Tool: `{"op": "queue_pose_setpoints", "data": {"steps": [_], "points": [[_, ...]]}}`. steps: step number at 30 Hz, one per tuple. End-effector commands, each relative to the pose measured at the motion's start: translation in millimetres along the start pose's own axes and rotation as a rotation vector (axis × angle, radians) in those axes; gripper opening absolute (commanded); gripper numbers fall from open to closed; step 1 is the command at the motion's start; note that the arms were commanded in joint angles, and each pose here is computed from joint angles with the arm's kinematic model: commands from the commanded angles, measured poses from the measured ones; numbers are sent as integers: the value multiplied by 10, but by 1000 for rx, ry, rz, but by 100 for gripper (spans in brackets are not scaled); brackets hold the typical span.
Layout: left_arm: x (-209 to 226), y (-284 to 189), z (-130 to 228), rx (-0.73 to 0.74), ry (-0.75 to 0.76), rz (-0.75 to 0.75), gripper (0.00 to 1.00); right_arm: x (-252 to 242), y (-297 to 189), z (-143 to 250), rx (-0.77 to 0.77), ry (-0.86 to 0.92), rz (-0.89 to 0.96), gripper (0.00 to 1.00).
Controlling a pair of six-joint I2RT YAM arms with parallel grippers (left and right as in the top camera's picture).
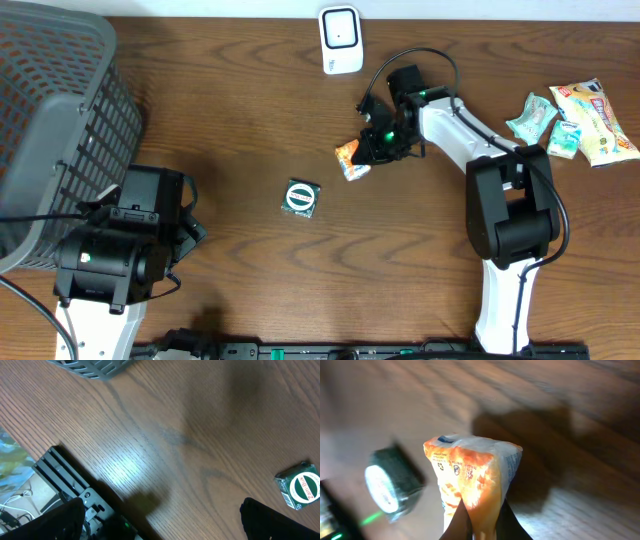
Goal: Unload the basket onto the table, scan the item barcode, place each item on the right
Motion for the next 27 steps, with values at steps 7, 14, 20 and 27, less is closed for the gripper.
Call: {"op": "queue_pose_setpoints", "data": {"steps": [7, 14, 20, 27], "points": [[14, -51, -42, -25, -19, 5, 98, 258, -459, 15, -128, -83, -591, 1], [14, -51, -42, -25, -20, 5, 97, 320, -695, 52, -198, -83, -760, 1], [14, -51, -42, -25, -20, 5, 98, 397, -796, 49, -238, -79, -854, 1], [14, -51, -41, -24, -20, 5, 98, 392, -848, 77, -291, -149, -862, 1]]}}
Point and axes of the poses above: each gripper's point midway between its finger pads, its own y axis out along the fingers, its own x axis along the line the jaws close on, z = x × y, the point moved 5 cm from there along -y, back along the fingers, and after that the axes turned 2 degrees about -y, right-handed, at the moved point
